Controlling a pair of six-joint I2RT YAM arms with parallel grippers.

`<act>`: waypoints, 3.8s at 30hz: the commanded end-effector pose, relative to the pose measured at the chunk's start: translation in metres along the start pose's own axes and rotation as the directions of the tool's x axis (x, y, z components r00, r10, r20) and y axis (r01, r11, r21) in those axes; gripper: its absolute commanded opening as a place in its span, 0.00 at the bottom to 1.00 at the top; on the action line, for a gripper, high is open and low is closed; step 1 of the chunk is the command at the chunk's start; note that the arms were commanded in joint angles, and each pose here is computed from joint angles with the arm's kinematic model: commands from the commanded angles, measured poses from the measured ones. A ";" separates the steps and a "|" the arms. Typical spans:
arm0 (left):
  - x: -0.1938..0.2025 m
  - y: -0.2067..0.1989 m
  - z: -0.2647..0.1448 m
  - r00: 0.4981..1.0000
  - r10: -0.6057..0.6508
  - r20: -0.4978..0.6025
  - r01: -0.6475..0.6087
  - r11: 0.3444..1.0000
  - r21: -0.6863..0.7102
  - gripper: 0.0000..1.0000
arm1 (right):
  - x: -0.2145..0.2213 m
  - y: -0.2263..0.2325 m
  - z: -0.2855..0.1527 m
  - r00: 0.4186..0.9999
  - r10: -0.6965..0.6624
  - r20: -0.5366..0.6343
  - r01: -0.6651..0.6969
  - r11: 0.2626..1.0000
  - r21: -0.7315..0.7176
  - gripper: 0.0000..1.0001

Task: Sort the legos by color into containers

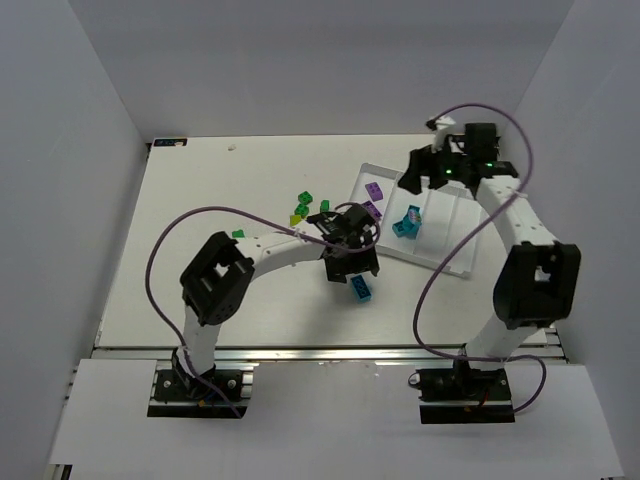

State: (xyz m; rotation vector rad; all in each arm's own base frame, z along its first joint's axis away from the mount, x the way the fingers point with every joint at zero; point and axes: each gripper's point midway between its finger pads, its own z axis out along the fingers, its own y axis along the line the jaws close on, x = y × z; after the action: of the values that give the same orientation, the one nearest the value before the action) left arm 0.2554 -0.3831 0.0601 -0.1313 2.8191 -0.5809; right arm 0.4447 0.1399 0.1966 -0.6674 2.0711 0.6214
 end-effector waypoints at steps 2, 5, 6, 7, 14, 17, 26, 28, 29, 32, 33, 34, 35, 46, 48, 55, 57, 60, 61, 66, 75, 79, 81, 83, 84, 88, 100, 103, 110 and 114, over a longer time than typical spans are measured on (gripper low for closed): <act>0.012 0.030 0.002 1.000 -0.008 -0.022 0.002 0.961 -0.276 0.87 | -0.027 0.017 -0.058 0.988 -0.033 0.153 0.041 0.998 -0.055 0.89; 0.018 0.034 0.009 0.999 0.009 -0.035 -0.020 0.938 -0.347 0.86 | -0.024 0.012 -0.084 0.983 -0.019 0.184 0.024 0.999 -0.024 0.89; 0.016 0.031 0.008 0.999 0.009 -0.033 -0.020 0.937 -0.348 0.86 | -0.016 0.007 -0.089 0.983 0.000 0.182 0.002 1.000 -0.013 0.89; 0.017 0.034 0.012 0.999 0.014 -0.037 -0.027 0.930 -0.365 0.86 | -0.014 0.009 -0.094 0.982 0.007 0.189 -0.003 1.000 -0.019 0.89; 0.020 0.032 0.027 0.999 0.011 -0.054 -0.030 0.929 -0.370 0.39 | -0.009 0.019 -0.122 0.973 0.021 0.232 -0.019 1.000 -0.013 0.89; 0.019 0.025 0.023 0.998 0.014 -0.056 -0.032 0.940 -0.339 0.09 | -0.007 0.024 -0.130 0.970 0.010 0.242 -0.009 1.000 -0.007 0.89; -0.005 -0.043 -0.022 0.986 0.164 0.034 -0.165 0.986 0.022 0.00 | 0.008 0.036 -0.146 0.966 -0.065 0.250 0.074 0.997 -0.028 0.89; -0.020 -0.059 -0.029 0.977 0.195 0.085 -0.202 0.975 0.089 0.00 | 0.012 0.040 -0.151 0.961 -0.096 0.258 0.112 0.993 -0.048 0.89; -0.028 -0.067 -0.030 0.971 0.209 0.113 -0.222 0.969 0.111 0.00 | 0.015 0.041 -0.152 0.962 -0.099 0.255 0.117 0.992 -0.056 0.88; -0.053 -0.090 -0.025 0.958 0.246 0.145 -0.270 0.947 0.174 0.00 | 0.022 0.041 -0.154 0.964 -0.097 0.249 0.114 0.992 -0.053 0.72; -0.071 -0.108 -0.034 0.951 0.245 0.187 -0.283 0.936 0.210 0.00 | 0.024 0.042 -0.155 0.966 -0.088 0.241 0.104 0.993 -0.054 0.63; -0.075 -0.107 -0.015 0.950 0.259 0.172 -0.290 0.938 0.188 0.01 | 0.025 0.042 -0.156 0.967 -0.089 0.238 0.105 0.993 -0.056 0.54; -0.078 -0.108 -0.010 0.943 0.285 0.170 -0.314 0.933 0.176 0.03 | 0.027 0.042 -0.156 0.967 -0.098 0.234 0.113 0.992 -0.054 0.34; -0.121 -0.126 0.016 0.944 0.261 0.201 -0.306 0.921 0.239 0.51 | 0.025 0.036 -0.163 0.966 -0.096 0.240 0.105 0.994 -0.024 0.40; -0.119 -0.126 0.018 0.946 0.263 0.191 -0.306 0.918 0.251 0.67 | 0.026 0.037 -0.162 0.966 -0.092 0.240 0.102 0.994 -0.030 0.49; -0.124 -0.142 0.001 0.940 0.251 0.229 -0.315 0.898 0.307 0.72 | 0.032 0.038 -0.160 0.969 -0.093 0.227 0.106 0.993 -0.046 0.65; -0.128 -0.144 -0.010 0.936 0.247 0.251 -0.319 0.896 0.308 0.71 | 0.036 0.041 -0.160 0.971 -0.094 0.218 0.110 0.992 -0.064 0.71; -0.137 -0.130 -0.020 0.931 0.236 0.277 -0.312 0.910 0.272 0.65 | 0.041 0.059 -0.162 0.960 -0.161 0.230 0.195 0.972 -0.135 0.87; -0.145 -0.131 -0.045 0.922 0.225 0.316 -0.319 0.903 0.287 0.60 | 0.044 0.065 -0.162 0.952 -0.186 0.242 0.228 0.960 -0.160 0.90; -0.178 -0.078 -0.110 0.900 0.082 0.428 -0.262 0.888 0.379 0.08 | 0.078 0.114 -0.156 0.876 -0.321 0.361 0.439 0.841 -0.317 0.89; -0.150 0.096 -0.174 0.861 -0.101 0.499 -0.075 0.944 0.320 0.23 | 0.104 0.160 -0.061 0.913 -0.406 -0.033 0.367 0.855 -0.366 0.12; -0.127 0.149 -0.175 0.871 -0.204 0.446 0.028 0.928 0.371 0.55 | 0.086 0.192 -0.019 0.940 -0.322 -0.113 0.264 0.896 -0.357 0.35; -0.118 0.176 -0.175 0.865 -0.237 0.442 0.082 0.937 0.341 0.68 | 0.067 0.190 0.011 0.955 -0.236 -0.179 0.181 0.944 -0.275 0.54; -0.116 0.190 -0.180 0.851 -0.249 0.463 0.105 0.944 0.313 0.72 | 0.075 0.204 0.044 0.943 -0.160 -0.292 0.090 0.967 -0.240 0.62; -0.111 0.197 -0.180 0.849 -0.256 0.463 0.127 0.948 0.291 0.79 | 0.046 0.212 0.051 0.954 -0.150 -0.261 0.089 0.968 -0.233 0.68; -0.106 0.212 -0.194 0.798 -0.299 0.524 0.168 0.944 0.282 0.92 | 0.030 0.250 0.094 0.952 -0.096 -0.289 0.018 0.965 -0.263 0.89; -0.077 0.259 -0.217 0.735 -0.286 0.615 0.291 0.952 0.096 0.98 | 0.042 0.235 0.192 0.949 -0.055 -0.310 0.042 0.998 -0.048 0.85; -0.073 0.262 -0.224 0.720 -0.282 0.634 0.298 0.951 0.084 0.98 | 0.045 0.226 0.198 0.950 -0.057 -0.308 0.060 0.998 0.003 0.81; -0.066 0.266 -0.225 0.711 -0.284 0.644 0.308 0.948 0.078 0.98 | 0.065 0.217 0.196 0.937 -0.078 -0.340 0.106 0.992 0.063 0.75; -0.066 0.266 -0.225 0.708 -0.288 0.644 0.311 0.947 0.082 0.98 | 0.077 0.223 0.197 0.927 -0.078 -0.366 0.096 0.995 0.030 0.68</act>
State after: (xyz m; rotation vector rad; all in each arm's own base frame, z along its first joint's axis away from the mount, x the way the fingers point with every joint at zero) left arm 0.2503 -0.0505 0.1707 -0.6616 2.1264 -0.4624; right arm 0.3750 0.4053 0.0587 -0.9056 2.4093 0.3975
